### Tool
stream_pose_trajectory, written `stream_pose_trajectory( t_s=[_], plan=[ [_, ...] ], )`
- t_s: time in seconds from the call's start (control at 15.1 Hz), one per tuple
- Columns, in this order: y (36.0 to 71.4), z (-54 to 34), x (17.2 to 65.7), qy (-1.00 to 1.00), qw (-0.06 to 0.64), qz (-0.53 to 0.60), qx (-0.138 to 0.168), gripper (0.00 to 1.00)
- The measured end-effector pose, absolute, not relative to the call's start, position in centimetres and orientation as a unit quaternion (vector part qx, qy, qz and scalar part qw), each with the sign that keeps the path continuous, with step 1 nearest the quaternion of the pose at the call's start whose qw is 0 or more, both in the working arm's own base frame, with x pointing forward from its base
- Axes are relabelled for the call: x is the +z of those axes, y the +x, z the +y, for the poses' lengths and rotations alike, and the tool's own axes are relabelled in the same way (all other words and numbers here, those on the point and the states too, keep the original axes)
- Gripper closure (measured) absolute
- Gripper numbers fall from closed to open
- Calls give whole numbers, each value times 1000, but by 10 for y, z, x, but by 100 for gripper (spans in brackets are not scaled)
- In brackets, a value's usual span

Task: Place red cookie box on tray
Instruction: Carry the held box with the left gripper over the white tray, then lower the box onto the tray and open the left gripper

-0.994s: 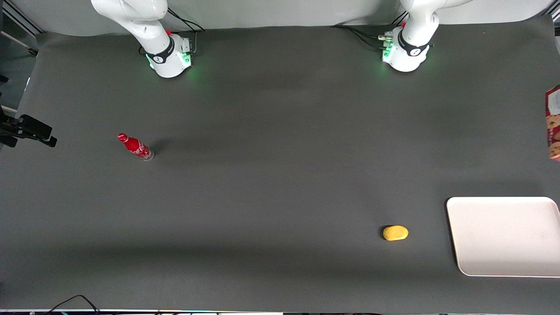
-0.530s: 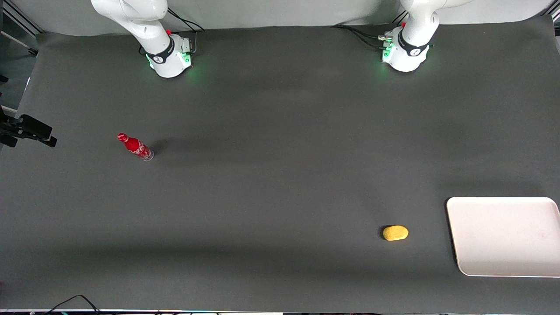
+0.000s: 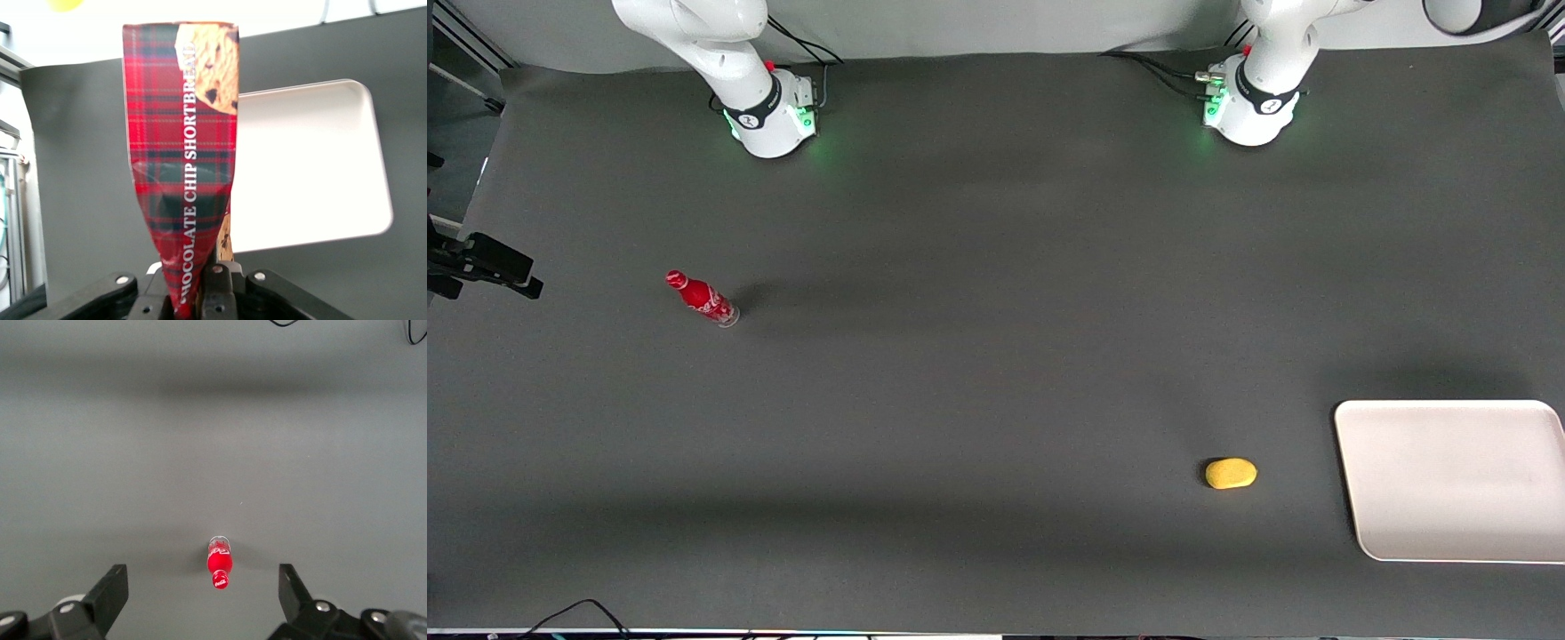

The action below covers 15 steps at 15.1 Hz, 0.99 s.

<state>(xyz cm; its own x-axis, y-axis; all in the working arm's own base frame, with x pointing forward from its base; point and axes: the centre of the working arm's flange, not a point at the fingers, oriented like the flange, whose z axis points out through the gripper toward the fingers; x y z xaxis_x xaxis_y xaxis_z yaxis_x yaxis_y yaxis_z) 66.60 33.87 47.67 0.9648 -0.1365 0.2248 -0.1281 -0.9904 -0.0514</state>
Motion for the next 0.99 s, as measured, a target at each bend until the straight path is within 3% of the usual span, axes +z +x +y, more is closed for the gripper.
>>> stream_pose_trajectory(
  t_s=[0.13, 0.6, 0.99],
  plan=[
    [681, 351, 436, -991, 29, 51, -118, 90],
    [696, 356, 258, -999, 15, -22, -46, 90],
    [708, 359, 241, -995, 48, -16, -81, 90]
  ],
)
